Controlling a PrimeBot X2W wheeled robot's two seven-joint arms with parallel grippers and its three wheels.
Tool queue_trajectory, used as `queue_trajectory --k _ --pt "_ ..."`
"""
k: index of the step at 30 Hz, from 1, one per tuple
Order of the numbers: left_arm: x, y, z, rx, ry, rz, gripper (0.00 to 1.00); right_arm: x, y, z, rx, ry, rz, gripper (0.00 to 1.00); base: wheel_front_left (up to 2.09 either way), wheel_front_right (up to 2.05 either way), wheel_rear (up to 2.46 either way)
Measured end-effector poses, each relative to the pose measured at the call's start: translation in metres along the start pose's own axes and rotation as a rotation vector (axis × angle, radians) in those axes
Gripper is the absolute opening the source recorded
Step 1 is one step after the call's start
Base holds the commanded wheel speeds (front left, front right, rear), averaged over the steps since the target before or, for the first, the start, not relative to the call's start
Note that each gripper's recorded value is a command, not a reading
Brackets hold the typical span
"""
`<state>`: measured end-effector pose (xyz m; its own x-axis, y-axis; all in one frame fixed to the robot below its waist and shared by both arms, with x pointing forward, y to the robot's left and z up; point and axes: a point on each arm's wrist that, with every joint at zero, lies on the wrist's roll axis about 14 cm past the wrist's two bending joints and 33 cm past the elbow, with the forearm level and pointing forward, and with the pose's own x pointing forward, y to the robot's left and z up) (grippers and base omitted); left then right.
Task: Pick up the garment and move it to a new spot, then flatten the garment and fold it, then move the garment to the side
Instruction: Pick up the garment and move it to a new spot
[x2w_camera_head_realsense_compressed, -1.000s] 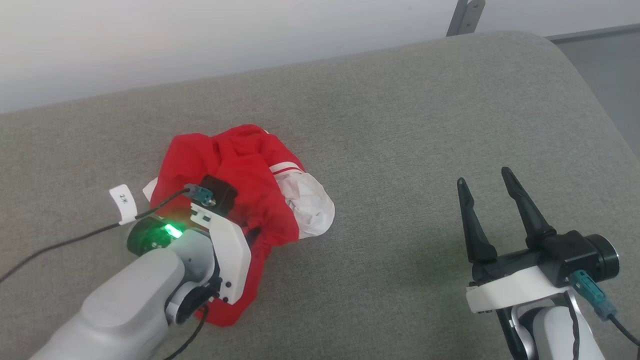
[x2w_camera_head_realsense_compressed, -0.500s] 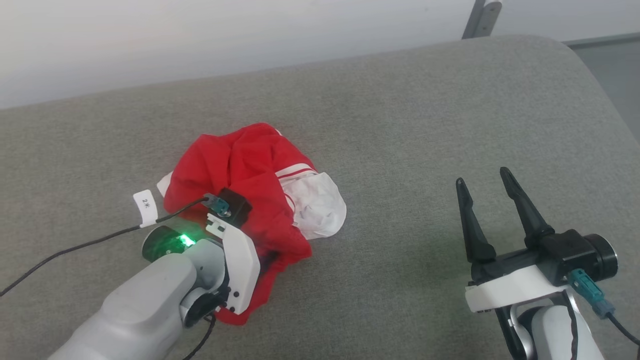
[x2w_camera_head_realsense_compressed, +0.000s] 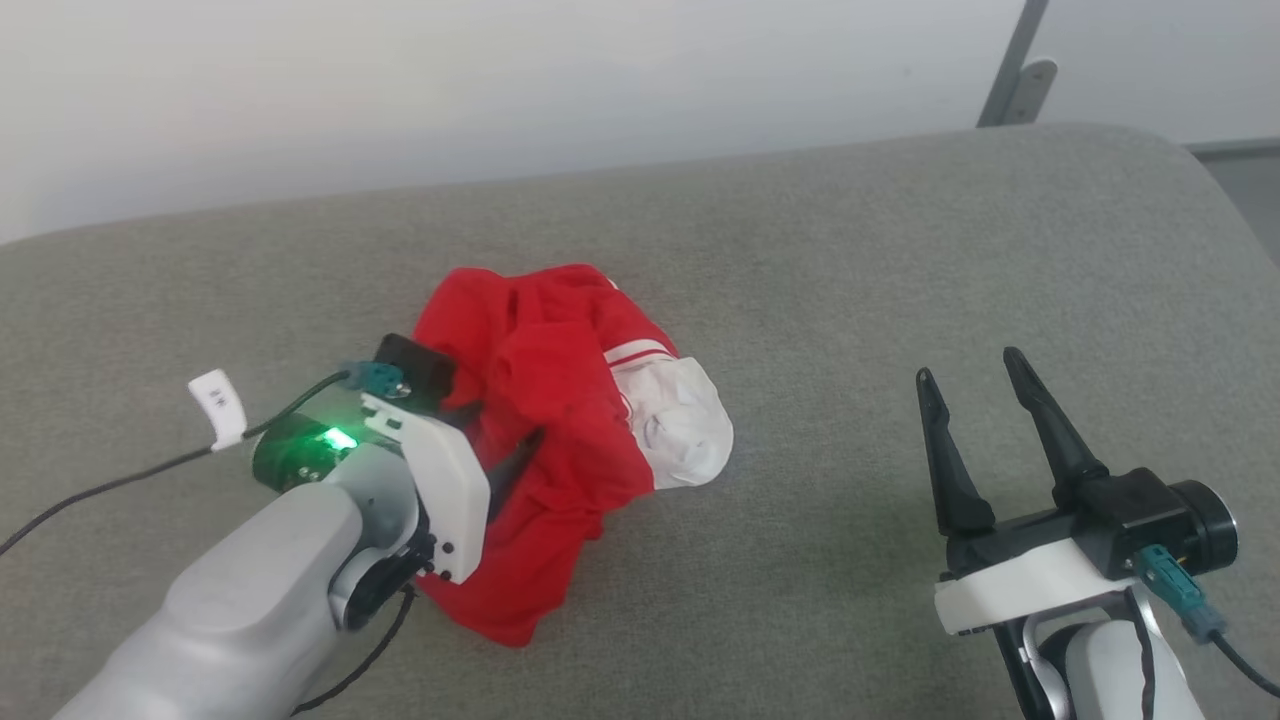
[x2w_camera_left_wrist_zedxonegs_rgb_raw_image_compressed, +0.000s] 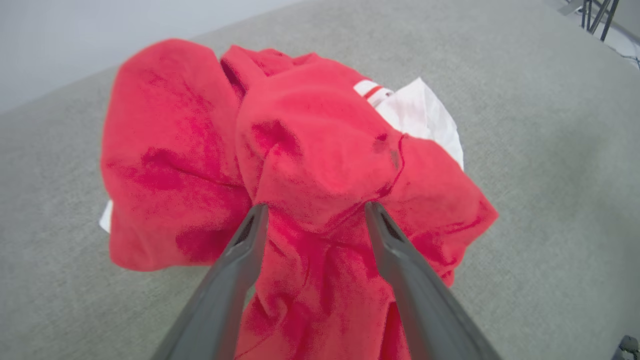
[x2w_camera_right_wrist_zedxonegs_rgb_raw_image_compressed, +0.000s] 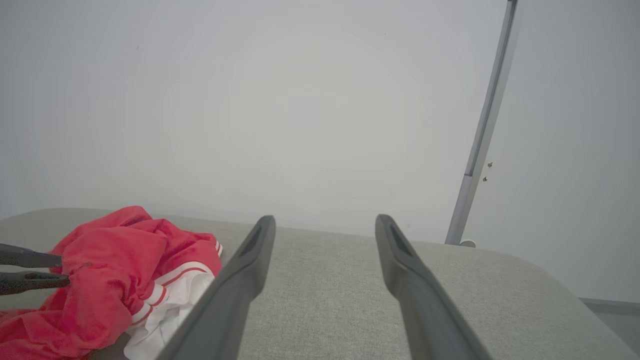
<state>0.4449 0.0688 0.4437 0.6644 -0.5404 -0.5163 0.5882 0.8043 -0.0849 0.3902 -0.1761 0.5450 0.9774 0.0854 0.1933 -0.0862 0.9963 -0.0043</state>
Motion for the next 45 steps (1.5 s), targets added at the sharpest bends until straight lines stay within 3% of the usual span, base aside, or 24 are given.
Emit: queue_trajectory --k 14,29,45 --pt "-0.066 0.047 0.023 -0.040 -0.342 0.212 1.00 -0.005 0.014 0.009 0.001 -0.025 0.036 1.00 0.00 0.00 0.00" --pt "-0.124 0.078 0.010 -0.116 -0.500 0.407 1.00 -0.010 0.020 0.012 0.007 -0.032 0.054 1.00 0.00 0.00 0.00" --pt "-0.166 0.081 -0.034 -0.201 -0.576 0.548 1.00 -0.013 0.024 0.011 0.017 -0.029 0.064 1.00 0.00 0.00 0.00"
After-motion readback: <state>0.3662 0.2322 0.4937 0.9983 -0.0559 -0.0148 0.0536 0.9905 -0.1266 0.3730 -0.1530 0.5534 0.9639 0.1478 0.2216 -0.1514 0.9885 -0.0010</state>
